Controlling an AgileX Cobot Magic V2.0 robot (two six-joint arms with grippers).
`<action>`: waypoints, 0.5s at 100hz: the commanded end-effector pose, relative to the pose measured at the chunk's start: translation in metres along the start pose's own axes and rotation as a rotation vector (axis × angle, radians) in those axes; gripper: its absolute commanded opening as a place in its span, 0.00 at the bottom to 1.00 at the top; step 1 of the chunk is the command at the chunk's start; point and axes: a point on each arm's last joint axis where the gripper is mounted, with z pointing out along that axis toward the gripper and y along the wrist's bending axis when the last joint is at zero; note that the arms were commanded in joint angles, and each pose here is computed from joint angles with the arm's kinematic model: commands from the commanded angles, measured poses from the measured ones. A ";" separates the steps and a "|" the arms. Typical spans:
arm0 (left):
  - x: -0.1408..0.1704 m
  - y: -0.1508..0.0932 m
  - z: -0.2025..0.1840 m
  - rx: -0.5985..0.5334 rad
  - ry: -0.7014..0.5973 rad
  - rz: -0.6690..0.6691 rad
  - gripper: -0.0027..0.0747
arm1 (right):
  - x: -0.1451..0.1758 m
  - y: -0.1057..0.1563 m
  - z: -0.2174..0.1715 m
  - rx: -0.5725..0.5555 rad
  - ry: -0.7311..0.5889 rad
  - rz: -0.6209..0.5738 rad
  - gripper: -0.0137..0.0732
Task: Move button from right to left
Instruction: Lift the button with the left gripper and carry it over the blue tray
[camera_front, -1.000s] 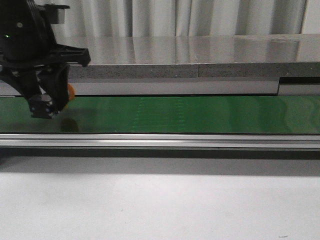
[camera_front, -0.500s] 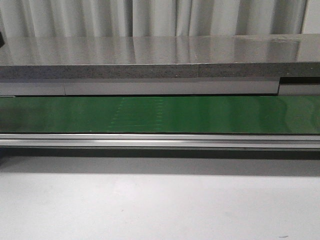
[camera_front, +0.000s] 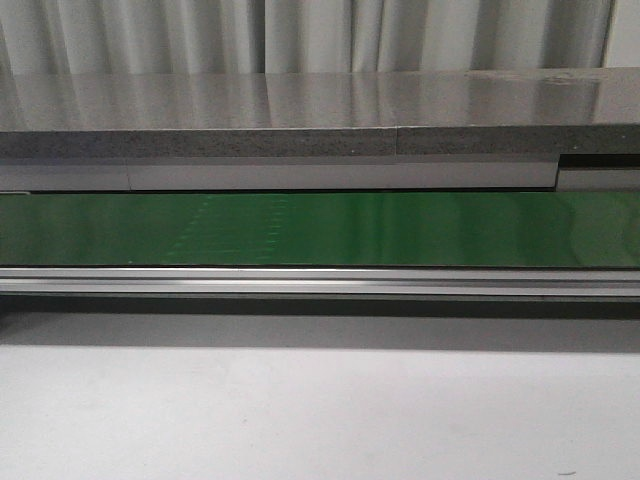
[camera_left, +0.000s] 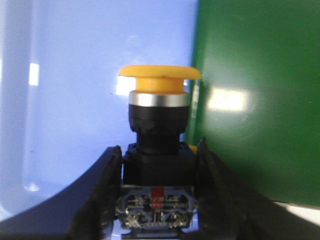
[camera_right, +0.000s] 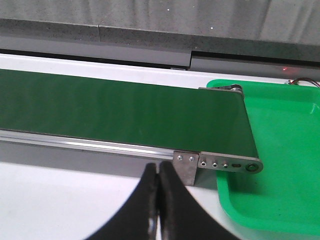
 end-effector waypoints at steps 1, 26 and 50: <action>-0.007 0.010 -0.013 -0.018 -0.080 0.023 0.17 | -0.015 -0.001 -0.003 0.010 -0.097 -0.010 0.08; -0.012 0.016 0.017 -0.038 -0.051 0.043 0.17 | -0.015 -0.001 -0.003 0.010 -0.097 -0.010 0.08; -0.014 0.023 0.048 -0.017 -0.037 0.001 0.17 | -0.015 -0.001 -0.003 0.010 -0.097 -0.010 0.08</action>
